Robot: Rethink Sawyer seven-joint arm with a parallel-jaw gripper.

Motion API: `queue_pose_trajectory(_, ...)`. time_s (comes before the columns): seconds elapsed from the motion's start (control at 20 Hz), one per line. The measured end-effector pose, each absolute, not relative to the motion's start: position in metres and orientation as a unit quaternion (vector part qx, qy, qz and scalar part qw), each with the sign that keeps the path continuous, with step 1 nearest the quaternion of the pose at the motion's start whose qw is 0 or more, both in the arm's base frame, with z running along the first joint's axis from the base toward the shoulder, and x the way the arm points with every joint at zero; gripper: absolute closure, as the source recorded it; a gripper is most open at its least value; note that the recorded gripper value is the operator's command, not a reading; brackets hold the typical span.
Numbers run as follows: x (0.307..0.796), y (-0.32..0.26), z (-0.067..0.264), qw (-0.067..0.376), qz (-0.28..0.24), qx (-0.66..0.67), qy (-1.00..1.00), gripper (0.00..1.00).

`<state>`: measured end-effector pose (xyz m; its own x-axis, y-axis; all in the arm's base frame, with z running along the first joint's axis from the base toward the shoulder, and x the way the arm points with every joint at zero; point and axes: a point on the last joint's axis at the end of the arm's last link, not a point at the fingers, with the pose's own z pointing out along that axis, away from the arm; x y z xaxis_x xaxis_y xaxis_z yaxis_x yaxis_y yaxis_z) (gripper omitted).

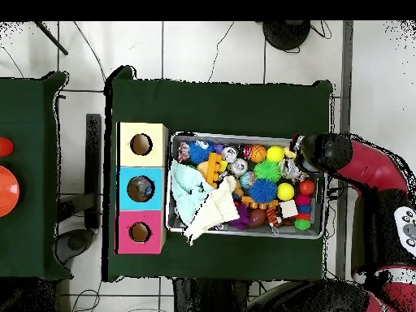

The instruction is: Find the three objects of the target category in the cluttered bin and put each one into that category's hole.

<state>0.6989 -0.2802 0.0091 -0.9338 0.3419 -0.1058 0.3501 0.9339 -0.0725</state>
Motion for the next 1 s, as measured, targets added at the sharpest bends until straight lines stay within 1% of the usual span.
queue_pose_trajectory(0.45, 0.697, -0.281, 0.009, 0.047, -0.047, 0.175, 0.982, 0.00)
queue_pose_trajectory(0.6, 0.695, -0.281, 0.008, 0.041, -0.047, 0.176, 0.982, 0.00)
queue_pose_trajectory(0.8, 0.685, -0.279, 0.007, 0.008, -0.043, 0.177, 0.983, 0.00)
queue_pose_trajectory(0.85, 0.681, -0.278, 0.007, -0.007, -0.041, 0.177, 0.983, 0.00)
queue_pose_trajectory(1.0, 0.672, -0.276, 0.007, -0.036, -0.039, 0.176, 0.983, 0.00)
